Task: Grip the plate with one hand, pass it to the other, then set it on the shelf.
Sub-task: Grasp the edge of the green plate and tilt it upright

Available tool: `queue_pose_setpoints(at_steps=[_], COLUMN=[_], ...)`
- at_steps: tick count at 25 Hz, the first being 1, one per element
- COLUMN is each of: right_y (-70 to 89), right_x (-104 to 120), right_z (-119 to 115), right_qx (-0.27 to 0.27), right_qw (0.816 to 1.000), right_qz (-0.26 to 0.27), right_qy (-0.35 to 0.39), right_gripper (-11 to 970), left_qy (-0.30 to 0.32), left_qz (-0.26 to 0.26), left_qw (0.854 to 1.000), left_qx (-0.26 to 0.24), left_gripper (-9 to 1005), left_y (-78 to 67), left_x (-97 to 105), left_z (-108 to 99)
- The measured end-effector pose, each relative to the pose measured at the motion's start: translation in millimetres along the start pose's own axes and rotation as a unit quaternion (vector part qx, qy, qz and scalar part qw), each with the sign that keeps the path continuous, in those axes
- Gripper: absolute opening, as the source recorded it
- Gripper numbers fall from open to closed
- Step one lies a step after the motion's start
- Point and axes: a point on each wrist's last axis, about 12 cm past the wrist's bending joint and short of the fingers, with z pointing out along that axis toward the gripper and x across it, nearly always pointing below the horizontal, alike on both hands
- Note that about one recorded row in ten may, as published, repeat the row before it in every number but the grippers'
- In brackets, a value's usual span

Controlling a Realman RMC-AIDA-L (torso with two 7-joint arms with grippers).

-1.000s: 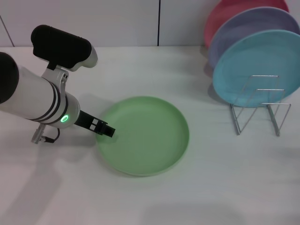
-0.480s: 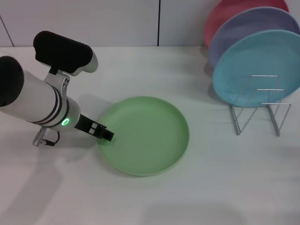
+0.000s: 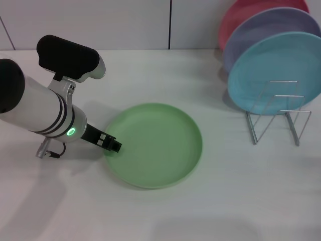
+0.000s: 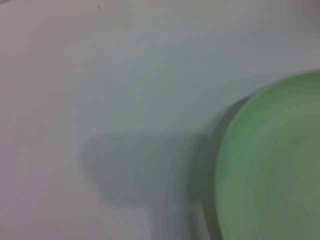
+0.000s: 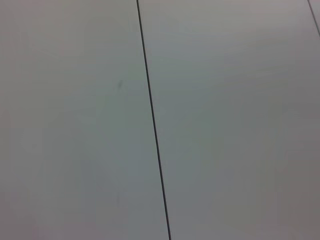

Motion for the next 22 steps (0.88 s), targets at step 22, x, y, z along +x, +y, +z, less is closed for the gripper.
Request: queue_pose_setpoints(at_steps=[22], right_y=[-0.7], right_x=[-0.5], right_z=[-2.8], right_qx=[0.002], right_qw=[1.000], right_qz=[-0.001], right_qy=[-0.001], right_gripper=[700], left_qy=[0.001], left_qz=[0.017], left_qw=[1.000], left_qx=[0.006], left_gripper=[339], left_y=[-4.6], left_x=[-5.0], left_z=[0.1])
